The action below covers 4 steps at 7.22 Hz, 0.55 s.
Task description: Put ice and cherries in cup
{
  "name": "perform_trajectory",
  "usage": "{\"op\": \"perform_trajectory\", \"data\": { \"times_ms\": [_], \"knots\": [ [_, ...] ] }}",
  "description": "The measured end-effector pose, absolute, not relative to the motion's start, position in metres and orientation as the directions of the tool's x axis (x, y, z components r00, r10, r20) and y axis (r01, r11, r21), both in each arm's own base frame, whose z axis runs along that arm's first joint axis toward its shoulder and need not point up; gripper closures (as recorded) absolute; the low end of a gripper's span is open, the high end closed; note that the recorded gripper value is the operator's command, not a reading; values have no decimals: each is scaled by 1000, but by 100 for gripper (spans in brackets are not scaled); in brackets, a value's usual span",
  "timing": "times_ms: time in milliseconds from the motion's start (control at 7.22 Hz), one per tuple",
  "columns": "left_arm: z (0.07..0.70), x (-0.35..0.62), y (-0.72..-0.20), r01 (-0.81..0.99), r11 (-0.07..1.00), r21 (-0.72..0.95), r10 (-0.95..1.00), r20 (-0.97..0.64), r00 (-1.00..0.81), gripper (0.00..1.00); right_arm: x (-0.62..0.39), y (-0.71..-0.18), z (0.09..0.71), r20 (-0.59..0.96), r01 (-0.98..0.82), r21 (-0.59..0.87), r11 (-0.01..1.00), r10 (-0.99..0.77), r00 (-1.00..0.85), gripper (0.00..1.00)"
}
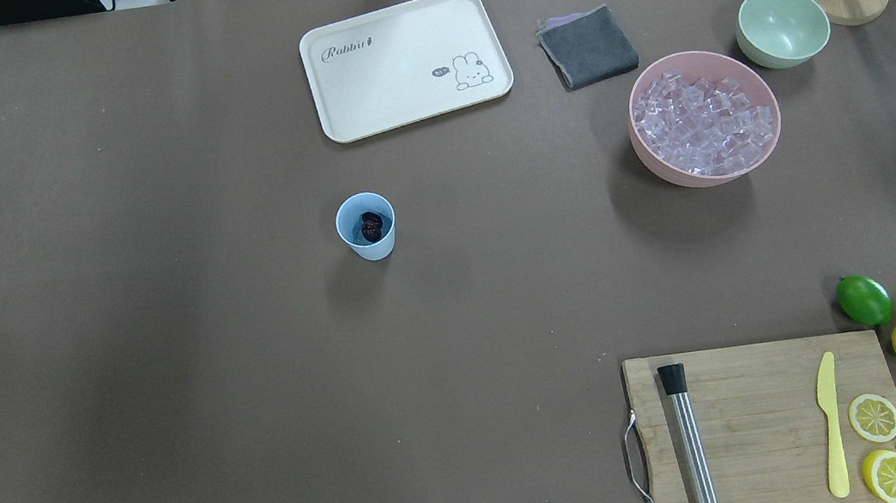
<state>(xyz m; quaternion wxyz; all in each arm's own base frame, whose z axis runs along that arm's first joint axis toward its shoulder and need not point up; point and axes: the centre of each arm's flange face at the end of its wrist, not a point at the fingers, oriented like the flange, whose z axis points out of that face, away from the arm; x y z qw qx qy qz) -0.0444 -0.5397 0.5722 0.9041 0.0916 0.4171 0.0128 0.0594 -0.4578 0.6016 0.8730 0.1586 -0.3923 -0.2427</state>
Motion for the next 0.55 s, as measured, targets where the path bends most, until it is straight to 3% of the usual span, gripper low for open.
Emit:
{"op": "perform_trajectory", "data": {
  "times_ms": [554],
  "knots": [
    [578, -60, -524, 47, 978, 204, 123, -741, 660, 3, 59, -457, 601, 607, 300, 469, 831, -550, 574, 2]
  ]
}}
